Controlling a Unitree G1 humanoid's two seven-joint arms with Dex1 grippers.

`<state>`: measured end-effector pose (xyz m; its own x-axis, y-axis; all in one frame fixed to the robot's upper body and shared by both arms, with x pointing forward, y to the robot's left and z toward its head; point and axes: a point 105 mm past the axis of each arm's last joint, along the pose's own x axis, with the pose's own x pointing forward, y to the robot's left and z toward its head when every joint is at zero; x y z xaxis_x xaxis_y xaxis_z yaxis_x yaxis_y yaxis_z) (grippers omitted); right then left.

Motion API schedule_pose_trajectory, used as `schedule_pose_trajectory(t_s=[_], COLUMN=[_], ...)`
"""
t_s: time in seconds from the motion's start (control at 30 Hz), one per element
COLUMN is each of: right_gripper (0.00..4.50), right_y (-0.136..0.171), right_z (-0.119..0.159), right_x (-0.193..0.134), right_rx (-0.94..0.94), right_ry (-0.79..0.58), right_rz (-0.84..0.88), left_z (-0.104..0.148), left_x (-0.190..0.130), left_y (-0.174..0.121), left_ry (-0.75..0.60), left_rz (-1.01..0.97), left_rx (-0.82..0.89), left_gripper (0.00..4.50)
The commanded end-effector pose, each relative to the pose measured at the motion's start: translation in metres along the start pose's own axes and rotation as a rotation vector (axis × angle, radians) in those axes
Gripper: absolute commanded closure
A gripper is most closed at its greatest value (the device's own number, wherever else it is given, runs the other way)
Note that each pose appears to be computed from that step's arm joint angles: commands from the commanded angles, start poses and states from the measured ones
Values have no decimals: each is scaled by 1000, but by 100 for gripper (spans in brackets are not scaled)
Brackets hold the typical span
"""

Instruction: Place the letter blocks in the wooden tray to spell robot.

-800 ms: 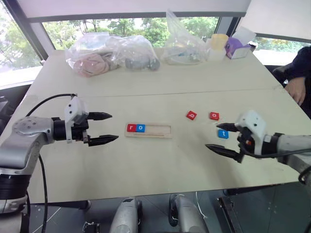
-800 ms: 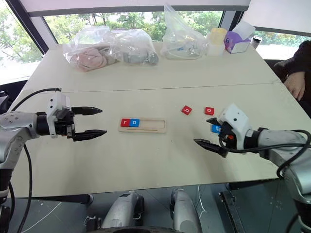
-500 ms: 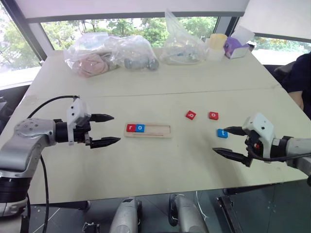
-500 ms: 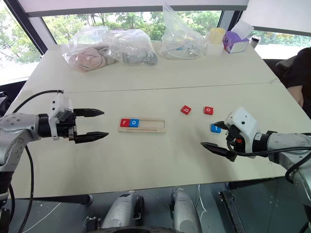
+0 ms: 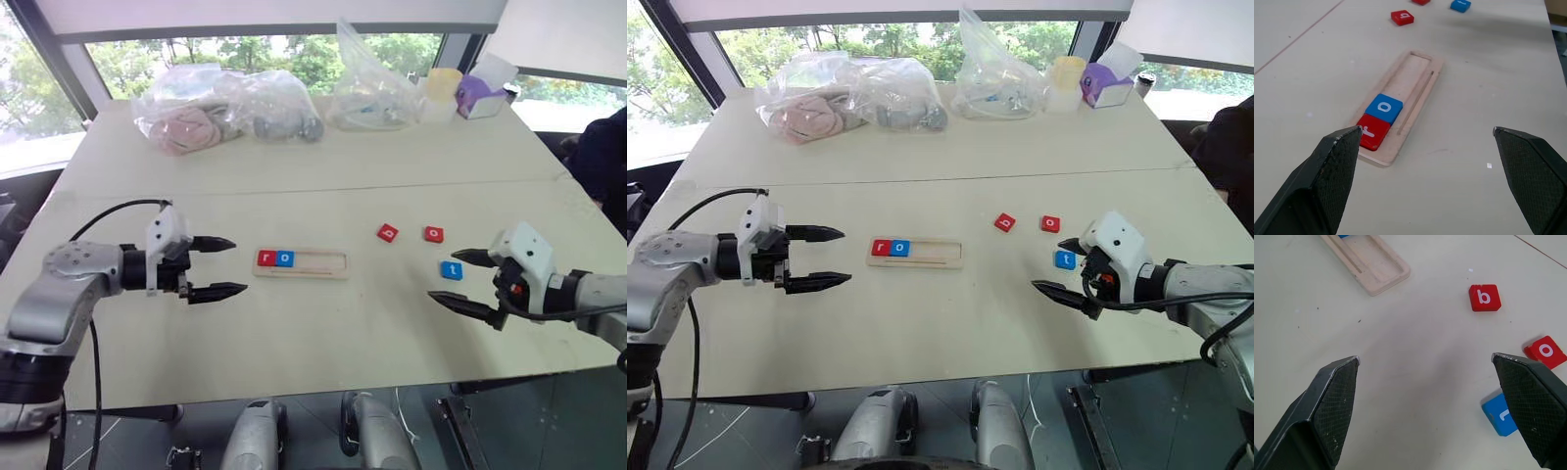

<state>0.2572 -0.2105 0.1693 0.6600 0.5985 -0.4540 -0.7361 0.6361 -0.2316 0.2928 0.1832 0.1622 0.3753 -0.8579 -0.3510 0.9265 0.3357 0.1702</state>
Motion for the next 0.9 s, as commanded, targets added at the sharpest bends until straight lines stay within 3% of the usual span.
schedule_pose_trajectory(t_s=[0.03,0.4,0.9], right_gripper=[4,4,4], right_y=[6,26,39], right_z=[10,6,0], right_x=[-1,0,-9], right_rx=[-36,-13,8], right_ry=[-32,-39,-10], right_rz=[-3,-51,-102], left_z=[1,-11,-29], left_x=[6,53,80], left_y=[8,49,53], left_ry=[23,99,219], left_rz=[-22,-214,-309], left_rx=[79,209,198], left_gripper=[0,0,0])
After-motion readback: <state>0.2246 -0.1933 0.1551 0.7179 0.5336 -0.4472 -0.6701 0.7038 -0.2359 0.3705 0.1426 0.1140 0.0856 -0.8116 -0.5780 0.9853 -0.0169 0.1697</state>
